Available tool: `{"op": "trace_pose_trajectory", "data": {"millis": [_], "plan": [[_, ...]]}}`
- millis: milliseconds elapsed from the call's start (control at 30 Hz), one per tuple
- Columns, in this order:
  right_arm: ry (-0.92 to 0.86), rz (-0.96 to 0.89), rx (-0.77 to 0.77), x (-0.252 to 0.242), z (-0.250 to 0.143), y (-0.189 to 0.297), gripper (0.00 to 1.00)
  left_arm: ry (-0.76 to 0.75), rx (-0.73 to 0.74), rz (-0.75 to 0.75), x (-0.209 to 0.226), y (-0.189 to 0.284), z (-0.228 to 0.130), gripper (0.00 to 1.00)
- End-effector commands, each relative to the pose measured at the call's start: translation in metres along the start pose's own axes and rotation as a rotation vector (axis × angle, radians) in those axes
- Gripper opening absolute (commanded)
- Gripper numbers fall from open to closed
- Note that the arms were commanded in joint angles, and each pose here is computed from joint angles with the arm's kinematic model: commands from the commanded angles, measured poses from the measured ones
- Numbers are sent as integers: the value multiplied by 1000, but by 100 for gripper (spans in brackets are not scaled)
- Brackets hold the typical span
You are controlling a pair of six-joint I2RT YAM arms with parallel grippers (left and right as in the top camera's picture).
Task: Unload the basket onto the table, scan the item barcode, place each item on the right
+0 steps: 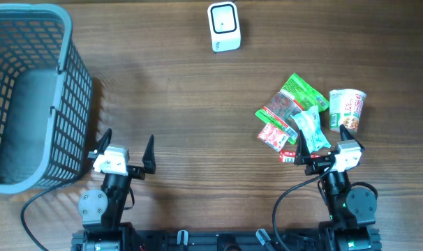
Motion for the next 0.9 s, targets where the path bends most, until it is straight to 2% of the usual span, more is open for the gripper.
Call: {"op": "trace_pose_trajectory", "data": {"millis": [0, 867], "plan": [[13, 10, -10, 1, 2, 1, 100, -20, -7, -29, -5, 0, 1, 100], [14, 10, -10, 1, 2, 1, 100, -21, -6, -29, -5, 0, 1, 100]]}}
Point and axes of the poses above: each gripper's point midway between its finger pads, its own y axis back along the fingers, its own x axis along the line the jaws close on, z = x × y, the point moved 1 cm from there along y, back along the fingers, and after that the axes turned 8 degrees about -y, right-handed, at the moved point
